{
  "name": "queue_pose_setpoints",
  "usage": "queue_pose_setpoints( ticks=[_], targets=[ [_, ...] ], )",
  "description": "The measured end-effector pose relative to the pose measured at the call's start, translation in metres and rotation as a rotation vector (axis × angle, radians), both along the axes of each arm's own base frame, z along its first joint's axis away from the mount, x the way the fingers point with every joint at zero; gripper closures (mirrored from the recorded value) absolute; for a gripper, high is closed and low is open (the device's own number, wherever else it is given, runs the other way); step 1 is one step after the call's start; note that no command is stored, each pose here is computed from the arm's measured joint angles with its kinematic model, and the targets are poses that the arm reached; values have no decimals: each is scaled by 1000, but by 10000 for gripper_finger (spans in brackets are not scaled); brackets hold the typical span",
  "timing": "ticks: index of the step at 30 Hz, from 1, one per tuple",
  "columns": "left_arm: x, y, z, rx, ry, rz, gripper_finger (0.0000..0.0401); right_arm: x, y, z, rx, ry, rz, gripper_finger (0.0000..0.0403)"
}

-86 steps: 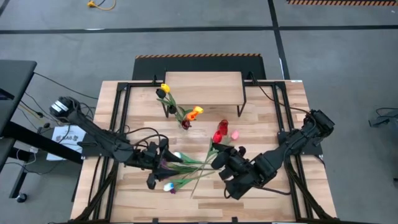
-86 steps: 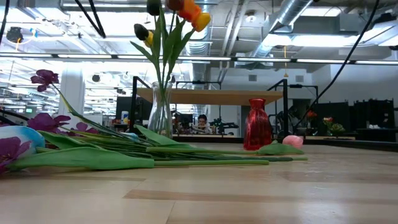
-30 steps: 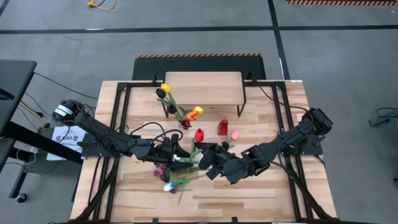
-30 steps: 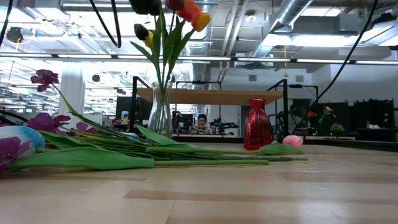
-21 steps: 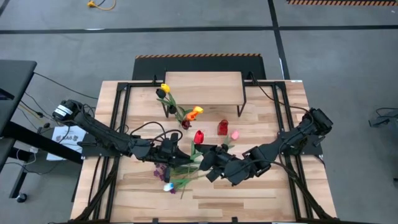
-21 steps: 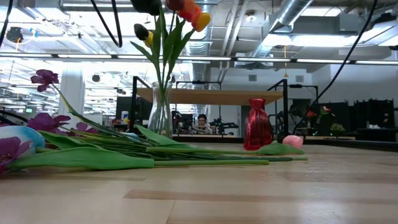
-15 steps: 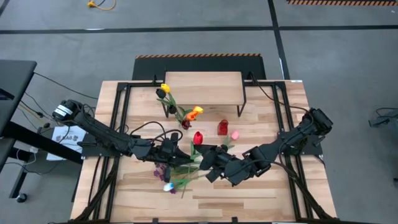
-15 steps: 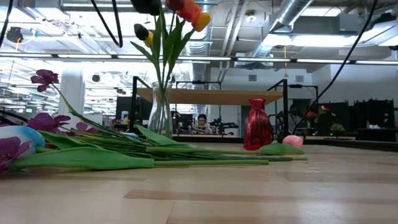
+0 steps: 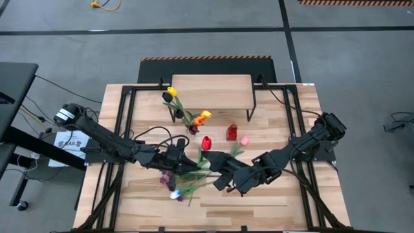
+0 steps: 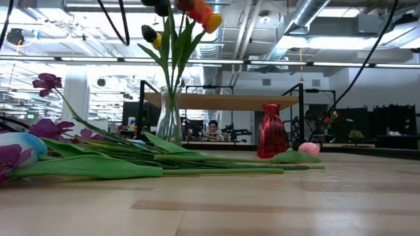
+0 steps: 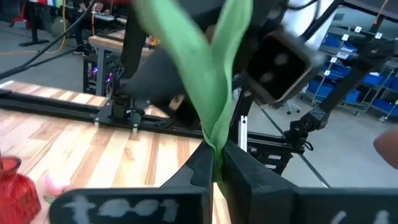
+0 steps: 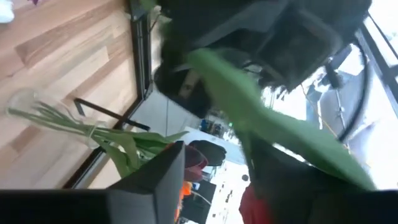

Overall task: Pick and place flowers into a vace then onto a shelf
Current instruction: Put the red tulip into the transparent vase

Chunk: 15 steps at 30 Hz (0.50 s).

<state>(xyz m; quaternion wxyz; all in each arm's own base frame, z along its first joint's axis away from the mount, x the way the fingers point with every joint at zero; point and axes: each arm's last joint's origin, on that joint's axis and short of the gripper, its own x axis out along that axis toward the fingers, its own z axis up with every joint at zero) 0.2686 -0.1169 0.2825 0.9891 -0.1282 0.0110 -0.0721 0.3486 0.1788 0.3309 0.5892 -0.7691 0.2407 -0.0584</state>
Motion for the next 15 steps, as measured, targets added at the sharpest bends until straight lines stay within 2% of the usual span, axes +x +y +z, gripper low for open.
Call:
queue_pose_setpoints(
  ticks=[3,7,15],
  targets=[
    [-6,-4,9,27,-6,-6,400,-1,0,-2,21,3,-6,197],
    [-18,-7,19,89,25,72,400,-3,4,-2,72,-22,-14,173],
    [-41,2,31,129,73,246,401,-10,16,-2,70,-18,24,170]
  ],
)
